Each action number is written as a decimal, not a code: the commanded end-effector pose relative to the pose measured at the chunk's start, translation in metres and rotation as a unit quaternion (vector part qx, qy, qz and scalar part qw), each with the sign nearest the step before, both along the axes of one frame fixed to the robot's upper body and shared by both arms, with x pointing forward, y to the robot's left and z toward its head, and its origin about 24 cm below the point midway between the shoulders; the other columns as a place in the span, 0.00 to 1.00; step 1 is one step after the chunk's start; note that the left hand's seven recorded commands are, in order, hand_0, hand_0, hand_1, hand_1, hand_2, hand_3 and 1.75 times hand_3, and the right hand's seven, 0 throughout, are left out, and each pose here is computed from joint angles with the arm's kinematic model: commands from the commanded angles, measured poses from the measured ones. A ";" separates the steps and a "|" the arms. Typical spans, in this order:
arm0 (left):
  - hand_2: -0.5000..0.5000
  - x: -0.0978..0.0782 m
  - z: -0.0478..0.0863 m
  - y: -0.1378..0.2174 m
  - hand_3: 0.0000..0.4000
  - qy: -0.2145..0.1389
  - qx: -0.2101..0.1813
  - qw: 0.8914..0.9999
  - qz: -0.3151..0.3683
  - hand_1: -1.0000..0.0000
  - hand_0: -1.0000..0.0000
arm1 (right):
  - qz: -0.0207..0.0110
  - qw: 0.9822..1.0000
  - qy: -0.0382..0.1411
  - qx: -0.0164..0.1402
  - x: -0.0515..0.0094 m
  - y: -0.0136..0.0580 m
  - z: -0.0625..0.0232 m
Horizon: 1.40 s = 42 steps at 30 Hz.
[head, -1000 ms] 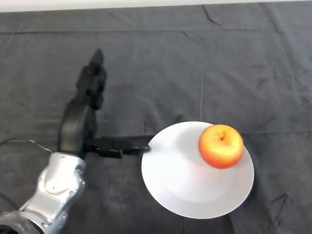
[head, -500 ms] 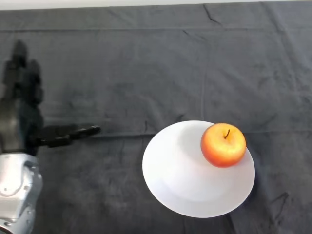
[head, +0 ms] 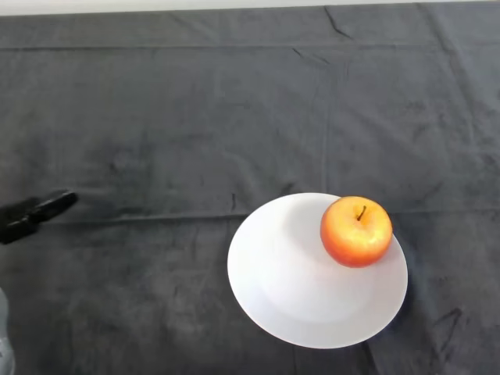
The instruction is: Move the apple to the plate
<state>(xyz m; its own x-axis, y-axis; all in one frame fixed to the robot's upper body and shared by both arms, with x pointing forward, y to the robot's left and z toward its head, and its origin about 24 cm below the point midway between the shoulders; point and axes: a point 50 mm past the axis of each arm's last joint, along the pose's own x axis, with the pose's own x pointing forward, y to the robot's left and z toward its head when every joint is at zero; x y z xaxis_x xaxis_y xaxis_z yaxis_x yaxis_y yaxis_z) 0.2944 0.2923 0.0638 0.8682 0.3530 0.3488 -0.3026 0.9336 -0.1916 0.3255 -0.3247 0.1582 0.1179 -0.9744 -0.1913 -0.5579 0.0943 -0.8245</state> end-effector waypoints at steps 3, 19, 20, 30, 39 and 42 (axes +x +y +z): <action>0.50 -0.015 0.002 0.035 0.00 -0.005 -0.001 0.998 0.062 1.00 1.00 | -0.008 1.000 -0.010 -0.001 -0.0024 -0.0046 0.0048; 0.50 -0.039 0.001 0.082 0.00 -0.053 -0.107 0.977 0.176 1.00 1.00 | -0.008 1.000 -0.011 -0.001 -0.0025 -0.0045 0.0049; 0.50 -0.041 0.001 0.085 0.00 -0.056 -0.113 0.975 0.182 1.00 1.00 | -0.008 1.000 -0.011 -0.001 -0.0025 -0.0045 0.0049; 0.50 -0.054 -0.002 0.105 0.00 -0.083 -0.178 0.955 0.223 1.00 1.00 | -0.009 1.000 -0.011 -0.001 -0.0025 -0.0045 0.0049; 0.50 -0.054 -0.002 0.109 0.00 -0.100 -0.213 0.943 0.237 1.00 1.00 | -0.009 1.000 -0.011 0.000 -0.0026 -0.0044 0.0050; 0.50 -0.054 -0.003 0.108 0.00 -0.102 -0.218 0.941 0.238 1.00 1.00 | -0.009 1.000 -0.012 0.000 -0.0026 -0.0044 0.0050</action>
<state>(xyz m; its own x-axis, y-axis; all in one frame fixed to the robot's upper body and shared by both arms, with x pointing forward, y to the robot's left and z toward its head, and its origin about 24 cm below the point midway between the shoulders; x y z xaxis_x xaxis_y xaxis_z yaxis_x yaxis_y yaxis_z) 0.2376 0.3879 0.0440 0.5336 0.8240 0.1902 -0.5927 0.5248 -0.6109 0.3255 -0.3246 0.1582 0.1184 -0.9744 -0.1913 -0.5578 0.0942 -0.8246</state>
